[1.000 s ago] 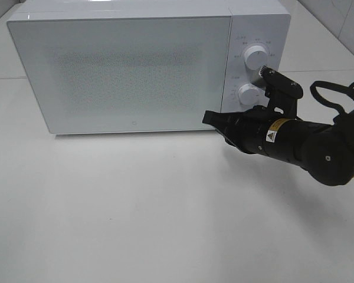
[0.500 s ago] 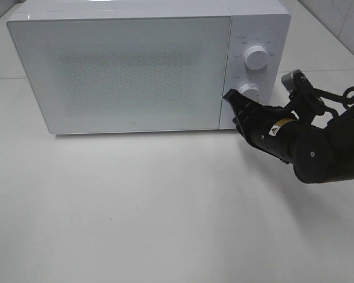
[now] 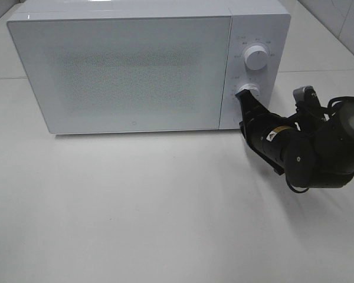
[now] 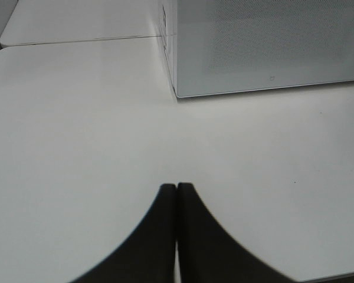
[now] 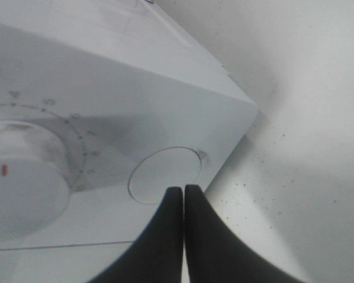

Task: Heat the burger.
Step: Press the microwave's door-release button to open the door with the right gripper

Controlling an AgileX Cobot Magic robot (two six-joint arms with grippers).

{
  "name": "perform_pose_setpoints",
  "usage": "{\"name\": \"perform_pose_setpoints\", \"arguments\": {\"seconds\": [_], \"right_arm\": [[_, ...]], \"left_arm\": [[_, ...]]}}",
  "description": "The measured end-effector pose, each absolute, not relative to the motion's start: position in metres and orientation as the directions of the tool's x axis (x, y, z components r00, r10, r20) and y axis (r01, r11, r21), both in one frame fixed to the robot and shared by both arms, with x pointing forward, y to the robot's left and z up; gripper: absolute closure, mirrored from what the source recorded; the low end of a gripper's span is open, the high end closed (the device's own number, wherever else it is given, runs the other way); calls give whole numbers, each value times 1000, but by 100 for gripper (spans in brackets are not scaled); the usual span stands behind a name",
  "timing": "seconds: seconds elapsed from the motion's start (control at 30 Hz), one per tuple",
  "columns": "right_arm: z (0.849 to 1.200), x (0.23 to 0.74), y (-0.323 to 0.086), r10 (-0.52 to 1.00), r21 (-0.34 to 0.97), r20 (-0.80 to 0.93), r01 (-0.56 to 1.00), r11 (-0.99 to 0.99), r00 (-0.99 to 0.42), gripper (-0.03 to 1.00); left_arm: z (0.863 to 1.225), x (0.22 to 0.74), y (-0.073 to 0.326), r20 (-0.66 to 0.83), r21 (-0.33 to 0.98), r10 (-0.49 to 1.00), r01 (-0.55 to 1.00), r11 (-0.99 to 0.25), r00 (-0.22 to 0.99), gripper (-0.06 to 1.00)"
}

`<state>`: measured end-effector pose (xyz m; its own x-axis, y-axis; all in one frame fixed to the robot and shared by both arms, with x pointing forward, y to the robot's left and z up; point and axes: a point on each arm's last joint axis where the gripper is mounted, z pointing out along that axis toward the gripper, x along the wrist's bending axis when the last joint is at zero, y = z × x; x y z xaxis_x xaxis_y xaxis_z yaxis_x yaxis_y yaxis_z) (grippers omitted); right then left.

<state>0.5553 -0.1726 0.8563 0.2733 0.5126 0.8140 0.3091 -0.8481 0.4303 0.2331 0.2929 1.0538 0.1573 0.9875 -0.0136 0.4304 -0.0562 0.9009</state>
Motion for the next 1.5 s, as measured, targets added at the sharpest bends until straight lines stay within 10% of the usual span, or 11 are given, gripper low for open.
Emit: {"name": "perform_pose_setpoints", "arguments": {"seconds": [1.5], "right_arm": [[853,586,-160,421,360,845,231,-904,329,95]], "left_arm": [[1054,233,293,-14,901,987,430,-56,157,94]]}}
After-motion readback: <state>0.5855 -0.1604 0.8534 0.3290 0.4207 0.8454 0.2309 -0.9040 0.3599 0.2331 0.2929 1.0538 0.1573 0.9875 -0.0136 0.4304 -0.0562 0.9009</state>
